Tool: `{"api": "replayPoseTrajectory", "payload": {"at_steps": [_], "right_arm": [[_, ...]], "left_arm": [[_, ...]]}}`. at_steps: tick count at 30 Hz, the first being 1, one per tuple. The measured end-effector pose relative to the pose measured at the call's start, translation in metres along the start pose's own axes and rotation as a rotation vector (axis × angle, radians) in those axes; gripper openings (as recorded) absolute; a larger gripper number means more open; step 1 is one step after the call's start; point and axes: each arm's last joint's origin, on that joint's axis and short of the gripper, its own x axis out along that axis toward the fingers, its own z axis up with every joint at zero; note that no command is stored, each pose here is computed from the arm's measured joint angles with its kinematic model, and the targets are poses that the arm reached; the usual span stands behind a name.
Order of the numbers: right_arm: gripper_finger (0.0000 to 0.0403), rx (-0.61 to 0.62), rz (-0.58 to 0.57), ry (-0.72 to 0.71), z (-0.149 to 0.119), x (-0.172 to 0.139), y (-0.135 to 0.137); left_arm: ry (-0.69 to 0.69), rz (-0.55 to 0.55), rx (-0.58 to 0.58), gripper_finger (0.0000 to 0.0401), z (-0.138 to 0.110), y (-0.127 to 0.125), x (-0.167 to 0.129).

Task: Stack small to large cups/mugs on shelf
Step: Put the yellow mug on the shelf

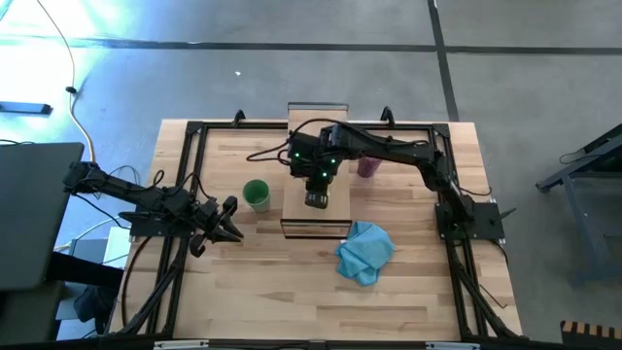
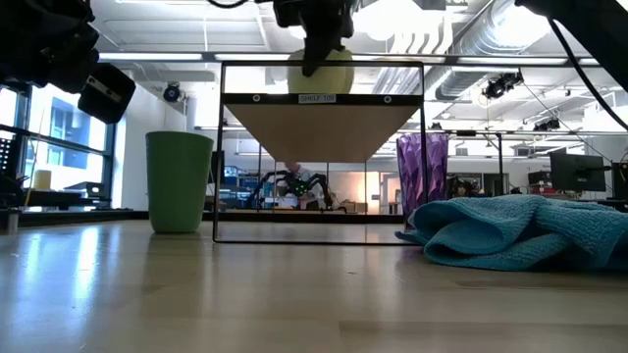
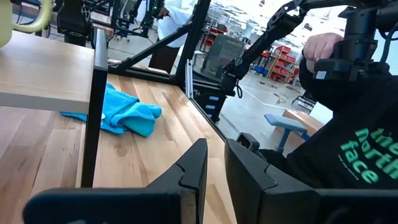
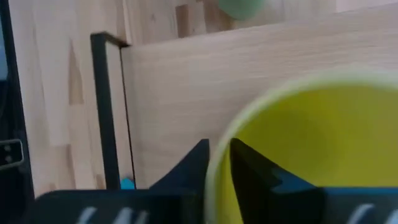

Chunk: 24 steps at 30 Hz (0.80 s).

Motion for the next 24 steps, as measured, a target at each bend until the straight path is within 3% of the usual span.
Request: {"api": "replayPoseTrajectory", "payload": {"at_steps": [6, 17, 24], "right_arm": [[0.0011, -0.104, -0.003, 0.034, -0.004, -0.001, 0.007], [0.0021, -0.246, 0.029, 0.119, -0.013, 0.002, 0.025], [0.0043, -0.248, 0.044, 0.131, -0.014, 0.004, 0.029]], "left_arm": [[0.000, 0.000, 0.000, 0.0047, 0.000, 0.000, 0.000], [0.000, 0.000, 0.000, 0.0047, 0.000, 0.000, 0.000], [-0.001, 0.001, 0.000, 0.0046, 0.000, 0.000, 0.000]]}}
